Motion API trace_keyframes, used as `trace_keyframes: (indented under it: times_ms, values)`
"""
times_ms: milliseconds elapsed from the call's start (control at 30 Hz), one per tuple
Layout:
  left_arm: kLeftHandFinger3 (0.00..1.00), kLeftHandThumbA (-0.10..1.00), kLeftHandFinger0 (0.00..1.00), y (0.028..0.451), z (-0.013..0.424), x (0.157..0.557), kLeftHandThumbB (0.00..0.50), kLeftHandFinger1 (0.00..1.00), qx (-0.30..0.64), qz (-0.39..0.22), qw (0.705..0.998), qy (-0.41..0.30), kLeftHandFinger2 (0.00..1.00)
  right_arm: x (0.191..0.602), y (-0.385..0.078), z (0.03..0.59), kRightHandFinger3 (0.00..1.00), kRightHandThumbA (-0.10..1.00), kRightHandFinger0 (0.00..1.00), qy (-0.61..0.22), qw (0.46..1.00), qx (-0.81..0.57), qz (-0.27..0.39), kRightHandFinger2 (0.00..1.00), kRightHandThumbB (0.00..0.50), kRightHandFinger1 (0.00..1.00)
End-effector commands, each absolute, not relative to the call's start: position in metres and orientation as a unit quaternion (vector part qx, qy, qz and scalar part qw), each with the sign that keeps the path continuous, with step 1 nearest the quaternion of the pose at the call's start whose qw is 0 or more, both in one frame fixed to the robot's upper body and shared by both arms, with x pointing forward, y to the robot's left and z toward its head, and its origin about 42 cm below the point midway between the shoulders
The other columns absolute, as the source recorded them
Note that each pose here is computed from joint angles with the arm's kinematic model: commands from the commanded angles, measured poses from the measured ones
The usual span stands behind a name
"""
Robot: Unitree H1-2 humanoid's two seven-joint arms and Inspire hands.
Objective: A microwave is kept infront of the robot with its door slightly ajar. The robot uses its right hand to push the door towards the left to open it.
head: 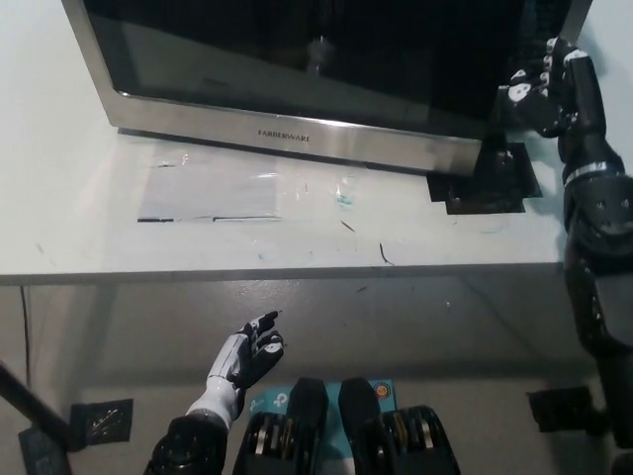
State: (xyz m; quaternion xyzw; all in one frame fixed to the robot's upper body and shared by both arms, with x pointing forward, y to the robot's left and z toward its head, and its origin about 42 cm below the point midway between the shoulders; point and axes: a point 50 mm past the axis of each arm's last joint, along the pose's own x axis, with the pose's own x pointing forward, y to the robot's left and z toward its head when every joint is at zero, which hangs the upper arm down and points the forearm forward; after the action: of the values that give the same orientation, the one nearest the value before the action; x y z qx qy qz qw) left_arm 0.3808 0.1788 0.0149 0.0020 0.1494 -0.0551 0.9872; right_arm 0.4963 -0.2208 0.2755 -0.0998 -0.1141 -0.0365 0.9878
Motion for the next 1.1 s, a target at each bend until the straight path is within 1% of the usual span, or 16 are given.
trace_keyframes:
  times_ms: [0,67,167,200,300,333,400,467,633,667,733,767,800,867,967,1067]
  values:
    - [0.91,0.30,1.00,0.174,0.034,0.399,0.322,1.00,0.017,-0.074,0.991,0.115,1.00,0.482,-0.176,0.288,0.58,0.22,0.26,-0.157,0.985,-0.074,0.023,0.44,0.201,0.33]
    - [0.90,0.28,0.94,0.174,0.033,0.398,0.310,0.96,0.009,-0.074,0.990,0.116,0.99,0.470,-0.170,0.279,0.61,0.20,0.27,-0.154,0.986,-0.048,0.037,0.46,0.189,0.34]
    - [0.89,0.26,0.95,0.174,0.032,0.395,0.301,0.98,0.004,-0.074,0.990,0.117,1.00,0.455,-0.162,0.271,0.63,0.21,0.30,-0.146,0.988,-0.036,0.048,0.47,0.193,0.35]
    - [0.87,0.23,1.00,0.174,0.031,0.395,0.307,1.00,-0.001,-0.072,0.991,0.116,1.00,0.444,-0.156,0.267,0.64,0.18,0.30,-0.146,0.987,-0.017,0.059,0.49,0.195,0.35]
    - [0.86,0.26,1.00,0.175,0.031,0.397,0.322,1.00,0.005,-0.069,0.991,0.118,1.00,0.417,-0.145,0.261,0.63,0.16,0.31,-0.149,0.986,0.010,0.078,0.48,0.182,0.36]
    - [0.85,0.25,1.00,0.175,0.031,0.397,0.310,1.00,0.006,-0.069,0.991,0.118,1.00,0.408,-0.142,0.260,0.64,0.18,0.32,-0.151,0.985,0.008,0.085,0.47,0.186,0.38]
    - [0.86,0.25,0.95,0.175,0.032,0.398,0.308,0.95,0.007,-0.069,0.991,0.118,0.97,0.392,-0.137,0.258,0.66,0.18,0.34,-0.154,0.983,0.007,0.102,0.49,0.179,0.39]
    - [0.85,0.24,0.97,0.175,0.033,0.398,0.292,0.98,0.008,-0.069,0.991,0.117,0.99,0.381,-0.135,0.257,0.68,0.19,0.37,-0.152,0.982,0.008,0.108,0.50,0.173,0.42]
    - [0.86,0.25,1.00,0.174,0.032,0.398,0.314,1.00,0.012,-0.069,0.990,0.122,1.00,0.348,-0.131,0.249,0.69,0.18,0.41,-0.149,0.978,0.026,0.142,0.54,0.144,0.46]
    - [0.85,0.25,0.99,0.175,0.034,0.400,0.309,1.00,0.011,-0.068,0.990,0.120,1.00,0.344,-0.130,0.249,0.69,0.18,0.41,-0.148,0.978,0.026,0.146,0.55,0.151,0.46]
    - [0.83,0.20,0.90,0.175,0.034,0.400,0.294,0.92,-0.008,-0.070,0.991,0.116,0.93,0.341,-0.128,0.249,0.68,0.18,0.40,-0.148,0.977,0.033,0.150,0.54,0.152,0.46]
    - [0.82,0.23,0.87,0.175,0.034,0.400,0.314,0.88,-0.004,-0.070,0.991,0.114,0.90,0.338,-0.126,0.247,0.68,0.18,0.39,-0.155,0.975,0.037,0.152,0.53,0.154,0.44]
    - [0.83,0.25,0.88,0.175,0.034,0.401,0.328,0.88,0.000,-0.070,0.991,0.116,0.90,0.335,-0.123,0.244,0.69,0.19,0.39,-0.151,0.976,0.041,0.152,0.52,0.153,0.44]
    - [0.88,0.26,0.99,0.175,0.034,0.400,0.317,0.99,0.009,-0.072,0.991,0.116,1.00,0.331,-0.117,0.237,0.69,0.18,0.37,-0.150,0.975,0.045,0.158,0.52,0.130,0.43]
    - [0.89,0.25,1.00,0.175,0.034,0.400,0.322,1.00,0.009,-0.070,0.991,0.116,1.00,0.326,-0.111,0.231,0.70,0.16,0.37,-0.138,0.976,0.046,0.162,0.51,0.124,0.40]
    - [0.84,0.28,1.00,0.175,0.034,0.401,0.346,1.00,0.011,-0.067,0.991,0.118,1.00,0.323,-0.102,0.222,0.70,0.15,0.38,-0.120,0.976,0.060,0.174,0.54,0.114,0.44]
